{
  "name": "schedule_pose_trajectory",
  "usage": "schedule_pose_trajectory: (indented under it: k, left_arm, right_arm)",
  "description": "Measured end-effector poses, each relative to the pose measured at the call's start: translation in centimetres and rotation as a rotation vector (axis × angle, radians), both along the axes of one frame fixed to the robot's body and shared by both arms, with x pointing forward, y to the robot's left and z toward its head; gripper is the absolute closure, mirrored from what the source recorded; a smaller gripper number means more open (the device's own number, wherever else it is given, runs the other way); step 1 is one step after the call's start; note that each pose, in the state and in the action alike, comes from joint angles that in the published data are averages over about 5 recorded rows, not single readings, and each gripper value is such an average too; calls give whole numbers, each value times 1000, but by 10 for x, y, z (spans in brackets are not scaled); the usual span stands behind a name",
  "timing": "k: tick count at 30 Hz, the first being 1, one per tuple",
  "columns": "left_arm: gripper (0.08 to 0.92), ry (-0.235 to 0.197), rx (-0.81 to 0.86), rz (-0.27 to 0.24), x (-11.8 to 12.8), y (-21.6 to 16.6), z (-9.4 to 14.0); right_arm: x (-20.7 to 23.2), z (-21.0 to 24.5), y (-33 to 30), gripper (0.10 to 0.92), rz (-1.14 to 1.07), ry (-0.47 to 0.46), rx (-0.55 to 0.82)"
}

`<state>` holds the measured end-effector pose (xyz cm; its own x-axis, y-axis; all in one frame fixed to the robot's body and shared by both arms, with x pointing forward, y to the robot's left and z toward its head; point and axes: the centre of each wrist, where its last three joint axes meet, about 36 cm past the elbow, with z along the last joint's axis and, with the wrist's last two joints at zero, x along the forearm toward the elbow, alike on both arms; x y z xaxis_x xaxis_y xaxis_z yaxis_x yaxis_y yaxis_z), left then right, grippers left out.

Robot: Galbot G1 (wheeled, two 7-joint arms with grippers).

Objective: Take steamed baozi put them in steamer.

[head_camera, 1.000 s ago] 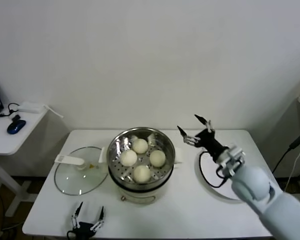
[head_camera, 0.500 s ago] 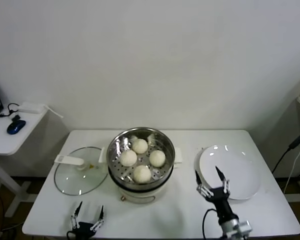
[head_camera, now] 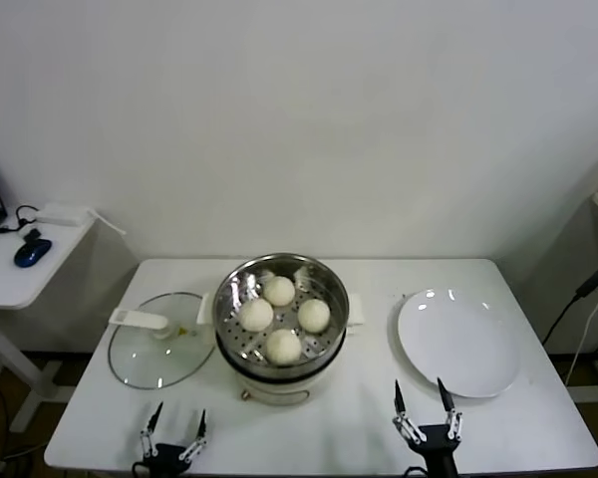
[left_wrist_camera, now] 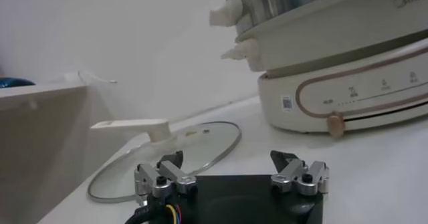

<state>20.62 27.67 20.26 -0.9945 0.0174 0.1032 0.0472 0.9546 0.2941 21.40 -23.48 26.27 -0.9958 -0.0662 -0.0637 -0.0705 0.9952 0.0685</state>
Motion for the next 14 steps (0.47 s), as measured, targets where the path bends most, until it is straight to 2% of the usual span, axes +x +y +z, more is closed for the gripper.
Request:
schedule_pose_trajectory:
  k: [14]
  left_arm:
    - [177, -9, -5, -1, 1, -2, 3]
  right_arm:
    - [-15, -9, 12, 200, -2, -1, 20]
